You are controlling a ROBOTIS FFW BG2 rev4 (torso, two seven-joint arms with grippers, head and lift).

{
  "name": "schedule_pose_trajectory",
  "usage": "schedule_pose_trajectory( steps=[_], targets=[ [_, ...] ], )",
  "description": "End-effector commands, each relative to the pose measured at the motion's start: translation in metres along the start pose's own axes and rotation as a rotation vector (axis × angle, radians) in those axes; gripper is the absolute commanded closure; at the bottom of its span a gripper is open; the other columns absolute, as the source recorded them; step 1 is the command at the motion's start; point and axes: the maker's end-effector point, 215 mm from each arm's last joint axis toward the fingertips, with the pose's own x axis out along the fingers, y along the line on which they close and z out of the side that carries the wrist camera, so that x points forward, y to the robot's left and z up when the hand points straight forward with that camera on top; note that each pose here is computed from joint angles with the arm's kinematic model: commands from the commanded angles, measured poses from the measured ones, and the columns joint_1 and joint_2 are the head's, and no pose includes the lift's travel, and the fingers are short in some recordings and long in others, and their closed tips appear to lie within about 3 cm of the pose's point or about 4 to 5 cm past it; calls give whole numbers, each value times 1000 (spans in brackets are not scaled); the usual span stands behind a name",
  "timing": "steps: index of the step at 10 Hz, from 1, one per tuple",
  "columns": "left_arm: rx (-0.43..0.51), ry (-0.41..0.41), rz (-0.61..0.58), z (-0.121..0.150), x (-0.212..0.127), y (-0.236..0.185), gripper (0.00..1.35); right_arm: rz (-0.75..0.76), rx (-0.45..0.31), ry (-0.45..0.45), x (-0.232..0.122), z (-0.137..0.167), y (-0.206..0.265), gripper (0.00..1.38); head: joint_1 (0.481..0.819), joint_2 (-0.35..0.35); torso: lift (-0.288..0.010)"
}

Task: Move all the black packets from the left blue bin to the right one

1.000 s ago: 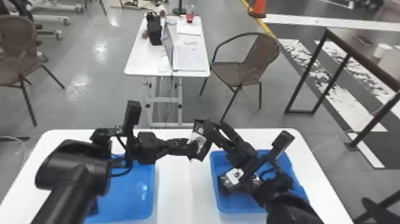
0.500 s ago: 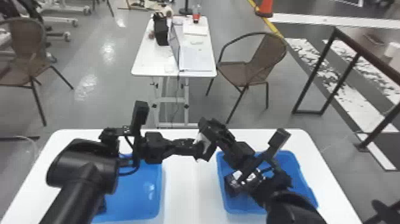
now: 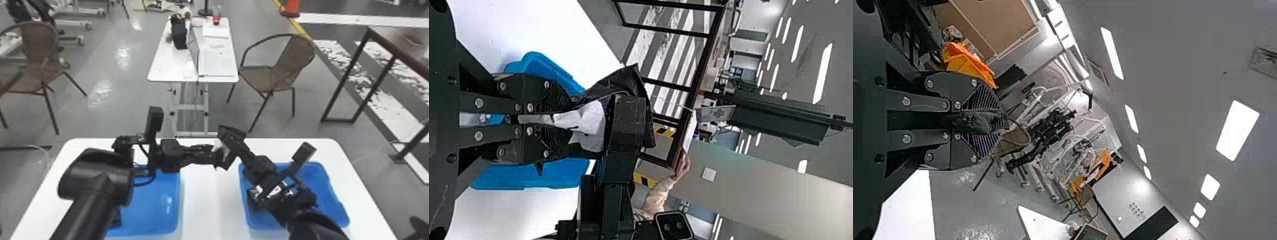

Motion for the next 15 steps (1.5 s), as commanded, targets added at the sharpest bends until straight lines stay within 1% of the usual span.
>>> schedule_pose_trajectory(
  steps=[1, 2, 3, 4, 5, 6, 8, 9, 10, 11, 12, 13, 14, 15],
  targets=[
    [-49, -33, 34, -8, -8, 5, 593, -26, 8, -38, -6, 13, -13, 1283, 695, -71, 0],
    [-75, -50, 68, -16, -20, 9, 173, -66, -14, -58, -16, 29, -34, 1283, 695, -73, 0],
    [-102, -71, 128, -23, -39, 14, 53, -116, -6, -90, -33, 45, -59, 1283, 695, -77, 0],
    [-139, -110, 182, -34, -62, 18, 140, -165, 18, -111, -51, 51, -83, 1282, 695, -91, 0],
    [-185, -134, 253, -50, -91, 26, 99, -221, 18, -100, -71, 49, -110, 1280, 695, -101, 0],
    [-208, -149, 340, -61, -125, 34, -1, -277, 24, -82, -90, 43, -138, 1276, 695, -104, 0],
    [-225, -167, 454, -75, -180, 42, -1, -389, 47, -61, -125, 31, -185, 1262, 695, -89, 0],
    [-235, -170, 485, -81, -197, 44, 122, -448, 65, -61, -143, 26, -209, 1262, 695, -81, 0],
    [-247, -179, 499, -83, -205, 46, 225, -506, 78, -50, -163, 21, -230, 1262, 695, -80, 0],
    [-249, -182, 499, -84, -205, 45, 266, -561, 87, -21, -182, 12, -251, 1254, 695, -87, 0],
    [-252, -180, 499, -86, -205, 44, 271, -606, 78, -14, -197, 13, -265, 1105, 695, -104, 0],
    [-258, -164, 511, -89, -209, 44, 274, -622, 12, -31, -201, 34, -269, 587, 695, -115, 0],
    [-256, -117, 559, -96, -222, 47, 271, -637, -70, -85, -202, 63, -266, 116, 695, -137, 0],
    [-289, -83, 616, -109, -239, 51, 275, -664, -138, -144, -202, 89, -254, 32, 695, -147, 0]
  ],
)
